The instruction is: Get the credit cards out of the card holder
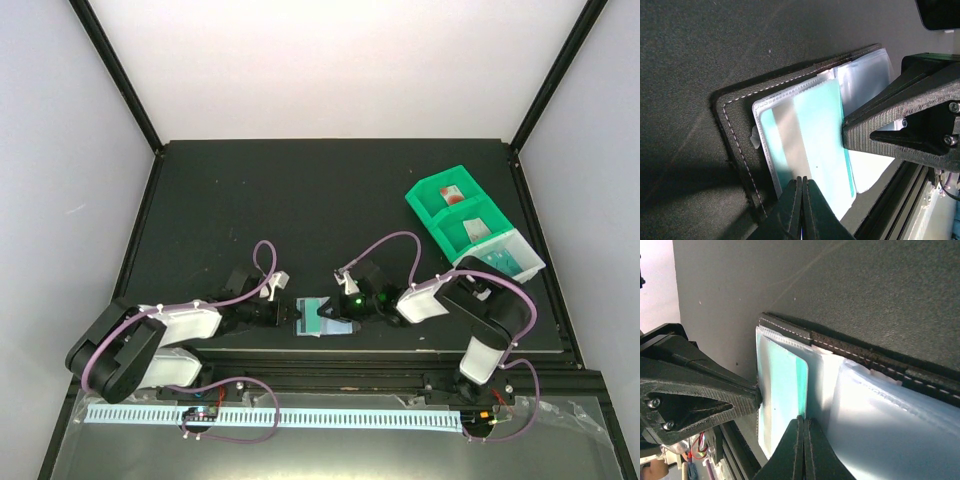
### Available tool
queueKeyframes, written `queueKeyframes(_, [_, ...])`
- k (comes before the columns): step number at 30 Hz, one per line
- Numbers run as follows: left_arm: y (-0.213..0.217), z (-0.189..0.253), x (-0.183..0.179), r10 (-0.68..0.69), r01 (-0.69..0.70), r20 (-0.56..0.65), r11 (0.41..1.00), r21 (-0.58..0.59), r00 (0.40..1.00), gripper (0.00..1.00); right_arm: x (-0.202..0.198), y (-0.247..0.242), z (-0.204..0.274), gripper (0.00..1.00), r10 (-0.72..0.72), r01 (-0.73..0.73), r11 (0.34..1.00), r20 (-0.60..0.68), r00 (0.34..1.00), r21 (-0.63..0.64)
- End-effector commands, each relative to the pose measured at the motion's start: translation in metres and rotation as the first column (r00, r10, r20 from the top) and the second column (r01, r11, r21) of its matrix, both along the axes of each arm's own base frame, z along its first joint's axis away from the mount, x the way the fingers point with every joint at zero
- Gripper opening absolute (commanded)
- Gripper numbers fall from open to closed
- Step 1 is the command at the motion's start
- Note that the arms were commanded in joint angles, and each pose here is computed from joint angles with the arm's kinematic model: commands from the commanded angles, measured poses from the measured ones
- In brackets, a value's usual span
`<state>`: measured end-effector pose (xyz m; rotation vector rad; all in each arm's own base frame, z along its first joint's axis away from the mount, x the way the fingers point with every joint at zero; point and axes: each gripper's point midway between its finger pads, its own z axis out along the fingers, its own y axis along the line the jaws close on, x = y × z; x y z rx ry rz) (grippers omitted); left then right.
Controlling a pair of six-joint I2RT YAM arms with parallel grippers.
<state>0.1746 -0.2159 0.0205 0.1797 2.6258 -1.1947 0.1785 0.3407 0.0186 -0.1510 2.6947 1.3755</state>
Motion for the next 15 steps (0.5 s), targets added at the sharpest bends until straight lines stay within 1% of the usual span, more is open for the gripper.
queueKeyframes(1, [0.004,-0.007,0.001,0.01,-0.01,-0.01,0.999,0.048,1.0,0.02,0.0,0.0,0.002,0.01,0.014,-0.014,1.0,0.018,1.0,0.023])
queueKeyframes(5, [0.006,-0.008,0.001,0.016,-0.015,-0.009,0.998,0.058,1.0,0.05,0.007,-0.014,0.001,0.01,-0.015,0.015,1.0,0.038,0.999,-0.009])
queueKeyframes(8, [0.006,-0.003,0.004,0.025,-0.026,0.011,0.998,0.054,1.0,0.06,0.01,-0.021,0.002,0.01,-0.031,0.031,1.0,0.037,0.999,0.002])
queueKeyframes(15, [0.006,-0.006,0.003,0.031,-0.031,0.001,0.998,0.054,1.0,0.06,0.009,-0.022,0.005,0.01,-0.033,0.032,0.999,0.024,0.999,0.036])
